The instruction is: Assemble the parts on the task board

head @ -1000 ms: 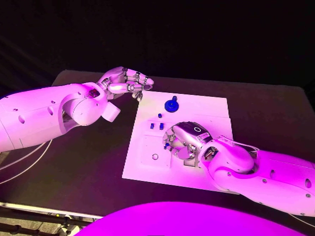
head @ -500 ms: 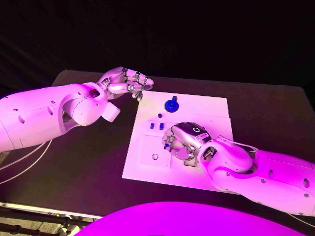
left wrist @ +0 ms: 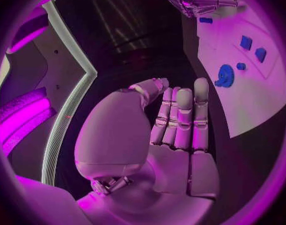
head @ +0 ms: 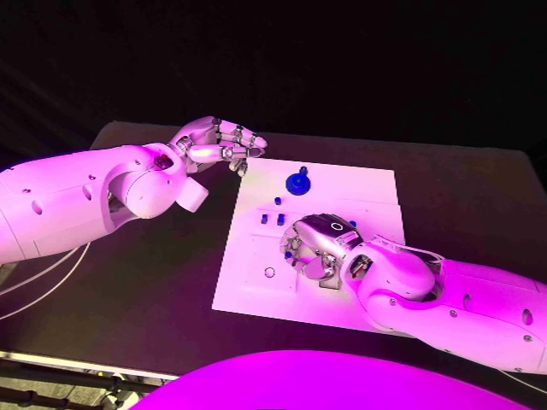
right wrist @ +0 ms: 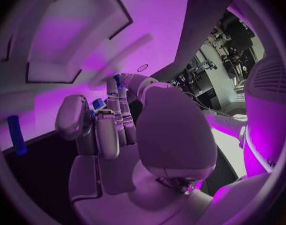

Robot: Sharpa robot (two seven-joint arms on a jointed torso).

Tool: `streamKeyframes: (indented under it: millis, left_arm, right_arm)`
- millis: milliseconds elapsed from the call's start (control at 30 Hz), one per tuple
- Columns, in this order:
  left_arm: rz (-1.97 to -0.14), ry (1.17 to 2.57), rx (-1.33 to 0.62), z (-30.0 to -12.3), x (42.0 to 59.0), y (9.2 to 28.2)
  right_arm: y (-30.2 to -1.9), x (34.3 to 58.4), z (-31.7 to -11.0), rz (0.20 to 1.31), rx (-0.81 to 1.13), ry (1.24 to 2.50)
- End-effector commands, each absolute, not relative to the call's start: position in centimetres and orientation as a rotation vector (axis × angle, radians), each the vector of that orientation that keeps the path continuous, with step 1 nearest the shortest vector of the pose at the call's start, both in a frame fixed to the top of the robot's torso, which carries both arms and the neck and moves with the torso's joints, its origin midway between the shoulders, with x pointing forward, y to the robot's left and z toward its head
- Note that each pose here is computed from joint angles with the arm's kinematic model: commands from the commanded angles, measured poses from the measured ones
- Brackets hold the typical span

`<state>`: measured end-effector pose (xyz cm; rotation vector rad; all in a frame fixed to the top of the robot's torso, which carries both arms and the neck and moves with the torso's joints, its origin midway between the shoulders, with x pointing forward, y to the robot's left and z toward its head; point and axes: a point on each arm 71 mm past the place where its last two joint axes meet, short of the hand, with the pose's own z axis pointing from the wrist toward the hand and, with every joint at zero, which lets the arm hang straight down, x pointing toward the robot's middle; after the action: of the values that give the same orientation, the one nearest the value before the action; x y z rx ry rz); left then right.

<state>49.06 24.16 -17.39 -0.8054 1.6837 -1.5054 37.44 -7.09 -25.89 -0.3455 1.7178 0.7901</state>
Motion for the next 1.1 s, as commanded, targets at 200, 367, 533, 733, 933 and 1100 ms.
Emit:
streamKeyframes:
  millis: [200,367,533,733,933,1100]
  left_arm:
    - [-1.515,1.690,-0.798,-17.3,49.0,24.0]
    - [-1.518,1.700,-0.798,-17.4,49.0,24.0]
    - [-1.517,1.704,-0.799,-17.4,49.0,24.1]
    - [-1.516,1.706,-0.802,-17.5,49.1,24.2]
    - [-1.517,1.701,-0.805,-17.4,49.1,24.3]
    - [-1.519,1.702,-0.807,-17.5,49.0,24.3]
  right_arm:
    - [-7.4,37.4,-26.3,0.759,-0.345,1.728]
    - [-7.8,37.0,-25.7,0.781,-0.315,1.691]
    - [-8.8,36.6,-24.7,0.789,-0.297,1.667]
    - [-11.1,37.2,-22.7,0.757,-0.271,1.658]
    - [-13.9,38.9,-20.8,0.674,-0.249,1.677]
    - [-15.9,40.5,-20.1,0.574,-0.260,1.700]
